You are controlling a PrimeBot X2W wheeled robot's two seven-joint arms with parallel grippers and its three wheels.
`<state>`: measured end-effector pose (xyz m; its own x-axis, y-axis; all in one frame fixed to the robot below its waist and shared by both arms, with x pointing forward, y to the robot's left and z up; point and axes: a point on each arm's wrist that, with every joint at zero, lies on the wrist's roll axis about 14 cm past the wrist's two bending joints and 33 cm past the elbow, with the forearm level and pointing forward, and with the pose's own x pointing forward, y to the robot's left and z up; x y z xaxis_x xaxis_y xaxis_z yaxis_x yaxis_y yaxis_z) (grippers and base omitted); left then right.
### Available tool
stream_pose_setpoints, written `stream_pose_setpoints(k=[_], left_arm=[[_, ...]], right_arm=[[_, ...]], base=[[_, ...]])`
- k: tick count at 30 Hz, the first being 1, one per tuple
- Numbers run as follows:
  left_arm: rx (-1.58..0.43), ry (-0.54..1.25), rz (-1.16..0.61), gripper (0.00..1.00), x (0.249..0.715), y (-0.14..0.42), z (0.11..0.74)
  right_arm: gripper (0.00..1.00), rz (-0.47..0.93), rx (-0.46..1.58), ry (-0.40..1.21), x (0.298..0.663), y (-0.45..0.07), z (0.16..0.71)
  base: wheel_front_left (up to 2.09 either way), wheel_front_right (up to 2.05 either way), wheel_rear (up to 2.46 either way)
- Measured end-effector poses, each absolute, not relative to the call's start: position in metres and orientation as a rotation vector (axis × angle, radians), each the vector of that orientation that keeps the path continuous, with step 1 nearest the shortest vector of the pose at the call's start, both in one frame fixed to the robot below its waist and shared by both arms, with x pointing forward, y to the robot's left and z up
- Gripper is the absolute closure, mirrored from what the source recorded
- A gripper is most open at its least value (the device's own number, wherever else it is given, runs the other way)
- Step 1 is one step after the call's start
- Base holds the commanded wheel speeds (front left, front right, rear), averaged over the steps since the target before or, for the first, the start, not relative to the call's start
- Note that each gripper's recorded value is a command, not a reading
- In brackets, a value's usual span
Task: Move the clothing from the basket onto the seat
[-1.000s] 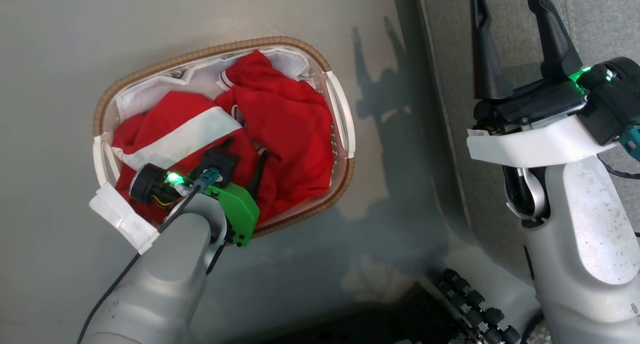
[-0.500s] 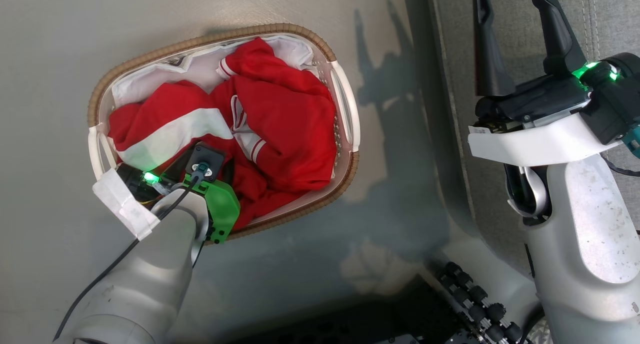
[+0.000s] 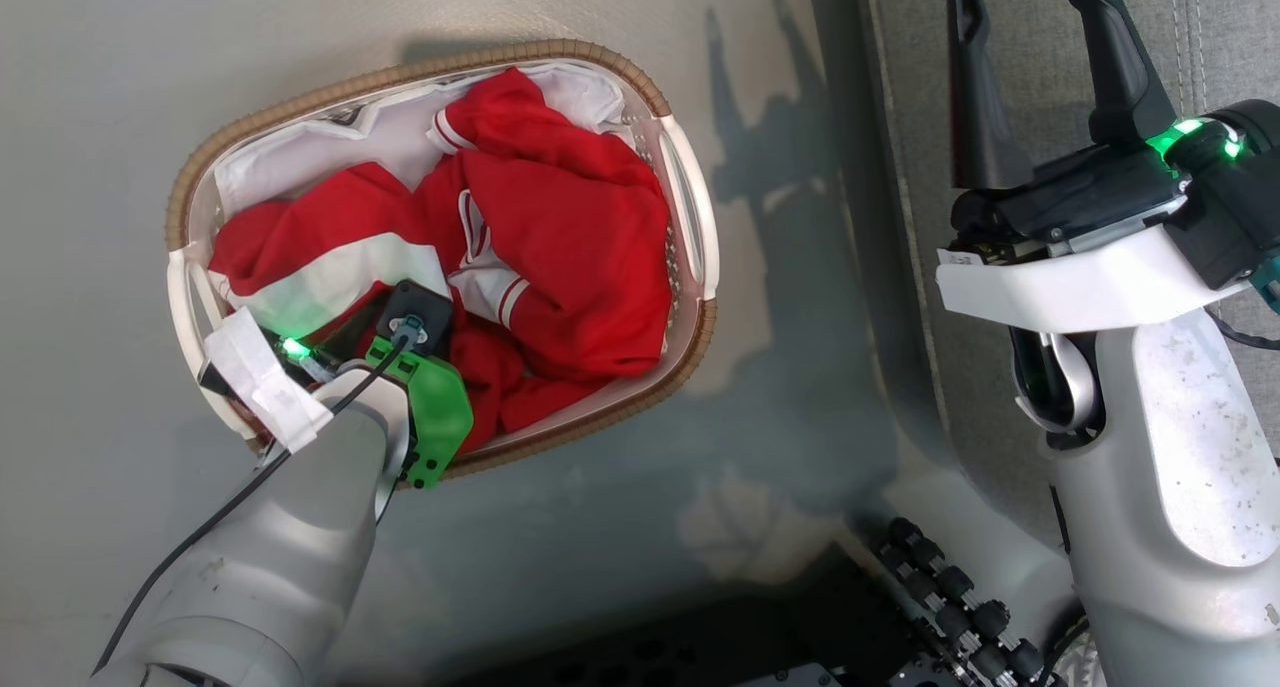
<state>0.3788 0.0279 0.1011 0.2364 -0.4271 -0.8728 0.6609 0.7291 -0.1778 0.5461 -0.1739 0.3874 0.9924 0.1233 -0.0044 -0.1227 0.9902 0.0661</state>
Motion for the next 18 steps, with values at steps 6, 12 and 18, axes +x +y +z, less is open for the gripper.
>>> stream_pose_setpoints(k=[6,12,18], left_arm=[[0.222,1.076,-0.746,1.0,0.386,0.027,0.11],[0.171,1.007,-0.714,1.0,0.391,0.023,0.133],[0.106,0.933,-0.664,1.0,0.397,0.018,0.168]], right_arm=[[0.0,0.128,0.066,0.006,0.545,-0.172,0.393],[0.0,0.128,0.067,-0.007,0.541,-0.172,0.408],[0.0,0.121,0.063,-0.007,0.526,-0.173,0.425]], base=[[0.0,0.0,0.0],[0.0,0.0,0.0],[0.0,0.0,0.0]])
